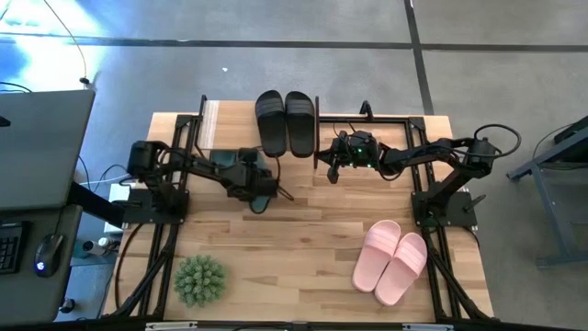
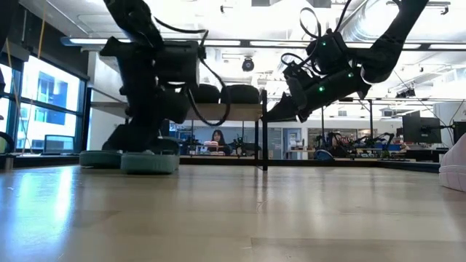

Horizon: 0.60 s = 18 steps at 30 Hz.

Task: Pick and place slides into the shelf
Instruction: Put the green slide under the shelf

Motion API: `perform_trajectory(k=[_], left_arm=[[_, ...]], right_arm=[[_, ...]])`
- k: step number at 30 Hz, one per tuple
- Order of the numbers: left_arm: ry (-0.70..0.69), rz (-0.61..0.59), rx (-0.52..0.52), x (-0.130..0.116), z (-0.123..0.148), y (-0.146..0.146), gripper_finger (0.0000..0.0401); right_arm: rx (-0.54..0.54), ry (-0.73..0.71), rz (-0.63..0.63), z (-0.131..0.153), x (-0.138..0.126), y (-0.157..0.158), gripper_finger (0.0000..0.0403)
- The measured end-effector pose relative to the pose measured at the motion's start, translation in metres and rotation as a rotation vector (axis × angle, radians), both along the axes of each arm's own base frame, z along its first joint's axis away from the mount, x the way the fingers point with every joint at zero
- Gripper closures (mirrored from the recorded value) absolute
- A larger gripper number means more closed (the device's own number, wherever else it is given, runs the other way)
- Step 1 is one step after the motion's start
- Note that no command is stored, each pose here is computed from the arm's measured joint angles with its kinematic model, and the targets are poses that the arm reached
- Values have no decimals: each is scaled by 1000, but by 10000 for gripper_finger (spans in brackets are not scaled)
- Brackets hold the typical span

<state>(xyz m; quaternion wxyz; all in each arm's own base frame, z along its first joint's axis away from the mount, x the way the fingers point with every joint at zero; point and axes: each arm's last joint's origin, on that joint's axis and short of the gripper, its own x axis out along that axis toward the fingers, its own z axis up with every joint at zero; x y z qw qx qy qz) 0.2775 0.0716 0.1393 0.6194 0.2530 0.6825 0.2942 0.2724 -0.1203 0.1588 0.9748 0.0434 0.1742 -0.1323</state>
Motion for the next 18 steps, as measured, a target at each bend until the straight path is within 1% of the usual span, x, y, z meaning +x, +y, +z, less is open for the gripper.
perform_trajectory(k=[5, 9, 12, 15, 18], left_arm=[[-27, -26, -1, 3, 4, 8, 401], [-31, -4, -13, 0, 6, 17, 401], [-2, 15, -6, -3, 6, 22, 401], [22, 4, 2, -4, 6, 22, 401], [75, 5, -7, -9, 6, 21, 401]], right_arm=[[-6, 5, 3, 0, 0, 0, 403], [-12, 7, 6, 0, 0, 0, 403], [-14, 8, 7, 0, 0, 0, 403], [-19, 10, 9, 0, 0, 0, 403], [-19, 10, 9, 0, 0, 0, 403]])
